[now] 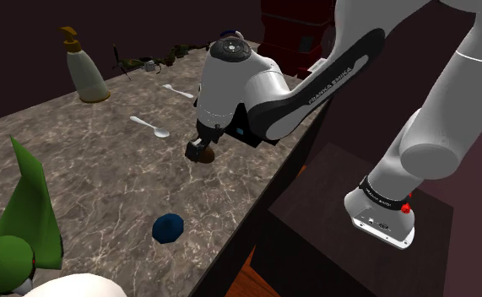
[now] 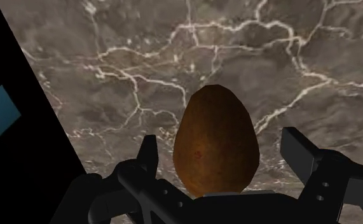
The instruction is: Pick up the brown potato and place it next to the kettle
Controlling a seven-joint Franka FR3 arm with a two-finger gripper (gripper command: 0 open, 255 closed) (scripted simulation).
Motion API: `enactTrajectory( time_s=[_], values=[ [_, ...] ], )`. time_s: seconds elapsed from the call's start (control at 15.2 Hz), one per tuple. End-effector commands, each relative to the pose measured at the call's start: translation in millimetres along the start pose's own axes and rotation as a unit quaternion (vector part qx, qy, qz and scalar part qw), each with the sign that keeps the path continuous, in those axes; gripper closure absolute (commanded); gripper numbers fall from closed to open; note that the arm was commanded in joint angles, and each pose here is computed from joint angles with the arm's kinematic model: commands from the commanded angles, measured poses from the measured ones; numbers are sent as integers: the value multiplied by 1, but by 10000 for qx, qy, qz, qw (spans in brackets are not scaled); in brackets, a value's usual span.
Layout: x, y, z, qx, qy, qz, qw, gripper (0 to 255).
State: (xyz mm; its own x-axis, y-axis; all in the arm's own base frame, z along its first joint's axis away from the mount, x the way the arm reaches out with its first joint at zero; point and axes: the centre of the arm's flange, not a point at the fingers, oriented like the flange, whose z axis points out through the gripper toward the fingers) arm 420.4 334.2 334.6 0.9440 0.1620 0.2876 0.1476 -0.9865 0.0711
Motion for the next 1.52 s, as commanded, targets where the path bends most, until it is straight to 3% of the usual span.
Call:
enactTrajectory(
  time_s=[0.0,0.59,0.66,1.25,1.45],
  values=[
    [0,0,11,1,3,-2,10000,0],
    [0,0,19,1,3,-2,10000,0],
    [0,0,19,1,3,-2,10000,255],
    [0,0,19,1,3,-2,10000,255],
    [4,1,4,1,3,-2,10000,255]
  ],
)
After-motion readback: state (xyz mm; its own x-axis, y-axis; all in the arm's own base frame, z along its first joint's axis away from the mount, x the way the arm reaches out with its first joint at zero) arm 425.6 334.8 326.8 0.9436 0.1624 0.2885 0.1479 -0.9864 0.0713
